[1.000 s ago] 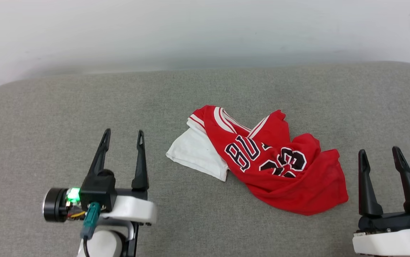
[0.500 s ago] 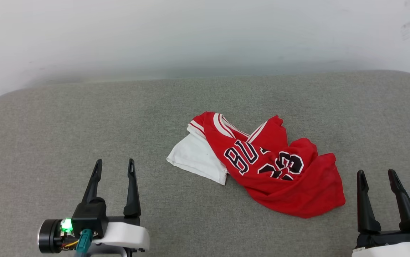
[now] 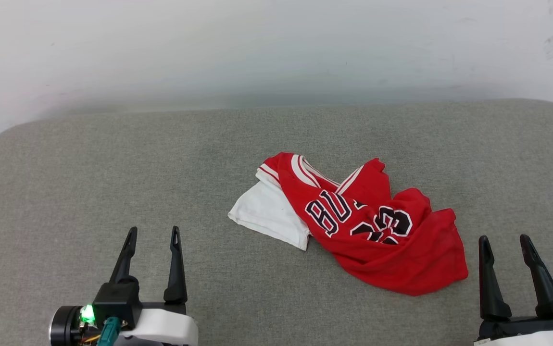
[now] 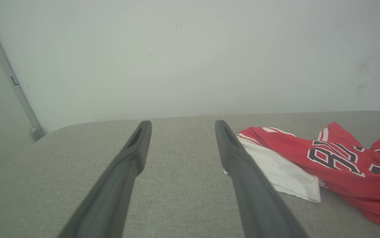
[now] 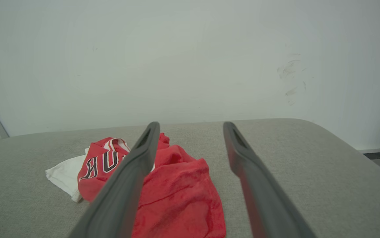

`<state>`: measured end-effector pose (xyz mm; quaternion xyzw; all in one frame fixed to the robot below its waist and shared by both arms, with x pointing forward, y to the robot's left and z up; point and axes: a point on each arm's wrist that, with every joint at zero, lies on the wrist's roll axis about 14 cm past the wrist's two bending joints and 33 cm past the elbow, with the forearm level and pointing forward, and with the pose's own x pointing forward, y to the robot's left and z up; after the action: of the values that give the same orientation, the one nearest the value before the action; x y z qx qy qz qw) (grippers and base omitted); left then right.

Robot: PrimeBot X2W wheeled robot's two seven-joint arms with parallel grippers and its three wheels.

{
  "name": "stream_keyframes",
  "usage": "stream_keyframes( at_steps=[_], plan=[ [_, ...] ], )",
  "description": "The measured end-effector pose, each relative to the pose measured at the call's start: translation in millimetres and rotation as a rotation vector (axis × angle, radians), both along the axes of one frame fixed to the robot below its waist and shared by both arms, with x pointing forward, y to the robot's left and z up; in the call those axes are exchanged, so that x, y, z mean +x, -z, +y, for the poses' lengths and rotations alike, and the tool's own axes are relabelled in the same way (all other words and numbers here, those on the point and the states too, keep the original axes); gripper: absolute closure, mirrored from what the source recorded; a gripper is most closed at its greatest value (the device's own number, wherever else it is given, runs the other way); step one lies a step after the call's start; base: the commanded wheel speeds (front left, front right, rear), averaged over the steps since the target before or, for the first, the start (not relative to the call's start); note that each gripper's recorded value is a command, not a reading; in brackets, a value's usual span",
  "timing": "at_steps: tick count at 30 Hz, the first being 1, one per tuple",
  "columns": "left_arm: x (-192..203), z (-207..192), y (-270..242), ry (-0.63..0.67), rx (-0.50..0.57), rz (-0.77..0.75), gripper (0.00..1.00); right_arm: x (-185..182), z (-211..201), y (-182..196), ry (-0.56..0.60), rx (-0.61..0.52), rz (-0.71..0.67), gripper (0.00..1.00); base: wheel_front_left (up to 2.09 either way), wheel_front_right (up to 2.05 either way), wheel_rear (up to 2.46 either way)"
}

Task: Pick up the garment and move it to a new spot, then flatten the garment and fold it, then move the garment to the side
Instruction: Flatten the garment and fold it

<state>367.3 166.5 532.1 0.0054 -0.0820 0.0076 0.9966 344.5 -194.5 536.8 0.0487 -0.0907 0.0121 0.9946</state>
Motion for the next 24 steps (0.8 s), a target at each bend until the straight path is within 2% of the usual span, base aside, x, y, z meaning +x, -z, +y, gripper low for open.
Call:
stream_keyframes(
  at_steps=[7,13,20,24],
  plan=[
    [27,0,-32,0.044,-0.001,-0.096,0.00,4,1,0,-0.001,-0.010,-0.001,0.00,0.00,0.00,0.00],
    [71,1,-84,0.110,0.065,-0.233,0.00,15,3,-5,-0.007,-0.021,-0.015,0.00,0.00,0.00,0.00],
    [129,-17,-90,0.230,0.181,-0.184,0.00,22,-3,-3,0.011,-0.029,-0.010,0.00,0.00,0.00,0.00],
    [159,-33,-93,0.285,0.240,-0.102,0.00,27,-7,0,0.023,-0.034,-0.003,0.00,0.00,0.00,0.00]
  ],
)
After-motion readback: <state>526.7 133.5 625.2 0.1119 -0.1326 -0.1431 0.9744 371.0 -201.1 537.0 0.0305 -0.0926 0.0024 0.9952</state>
